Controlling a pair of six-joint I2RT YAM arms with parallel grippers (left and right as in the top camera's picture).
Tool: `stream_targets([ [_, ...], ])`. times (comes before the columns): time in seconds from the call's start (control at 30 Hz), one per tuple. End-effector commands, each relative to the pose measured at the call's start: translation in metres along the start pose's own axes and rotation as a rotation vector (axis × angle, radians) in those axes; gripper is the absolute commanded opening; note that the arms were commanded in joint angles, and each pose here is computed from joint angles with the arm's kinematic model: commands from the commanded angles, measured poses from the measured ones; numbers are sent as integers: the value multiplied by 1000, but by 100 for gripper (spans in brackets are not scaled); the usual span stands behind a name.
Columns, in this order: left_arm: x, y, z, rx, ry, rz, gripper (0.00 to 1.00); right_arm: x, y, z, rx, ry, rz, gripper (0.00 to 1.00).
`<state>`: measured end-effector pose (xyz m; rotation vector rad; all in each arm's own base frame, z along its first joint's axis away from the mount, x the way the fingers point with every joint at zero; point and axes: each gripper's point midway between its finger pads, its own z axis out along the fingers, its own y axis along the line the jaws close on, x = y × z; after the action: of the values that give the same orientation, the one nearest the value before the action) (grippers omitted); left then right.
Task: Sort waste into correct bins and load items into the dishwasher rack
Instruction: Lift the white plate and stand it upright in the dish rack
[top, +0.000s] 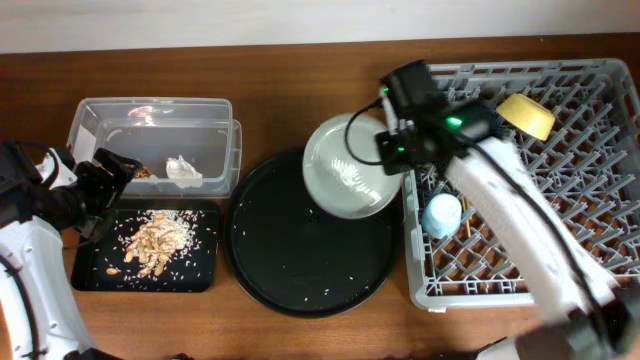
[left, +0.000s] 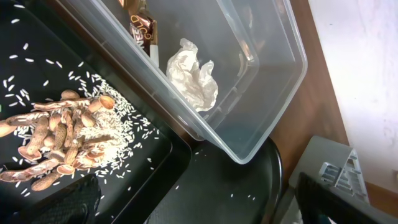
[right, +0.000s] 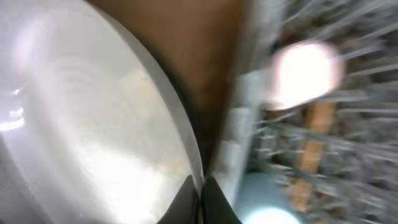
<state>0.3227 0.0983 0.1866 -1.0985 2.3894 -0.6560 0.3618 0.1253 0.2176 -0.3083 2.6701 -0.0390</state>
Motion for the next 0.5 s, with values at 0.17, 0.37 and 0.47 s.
stream_targets([
  [0.17, -1, -1, -3, 4, -11, 4, 99, 12, -143, -125, 824, -55, -223, 4],
  [0.37, -1, -1, -3, 4, -11, 4, 99, 29, -201, -99, 897, 153, -164, 4],
  [0.47, -1, -2, -3, 4, -12, 4, 99, 38, -220, -73, 865, 237, -120, 4],
])
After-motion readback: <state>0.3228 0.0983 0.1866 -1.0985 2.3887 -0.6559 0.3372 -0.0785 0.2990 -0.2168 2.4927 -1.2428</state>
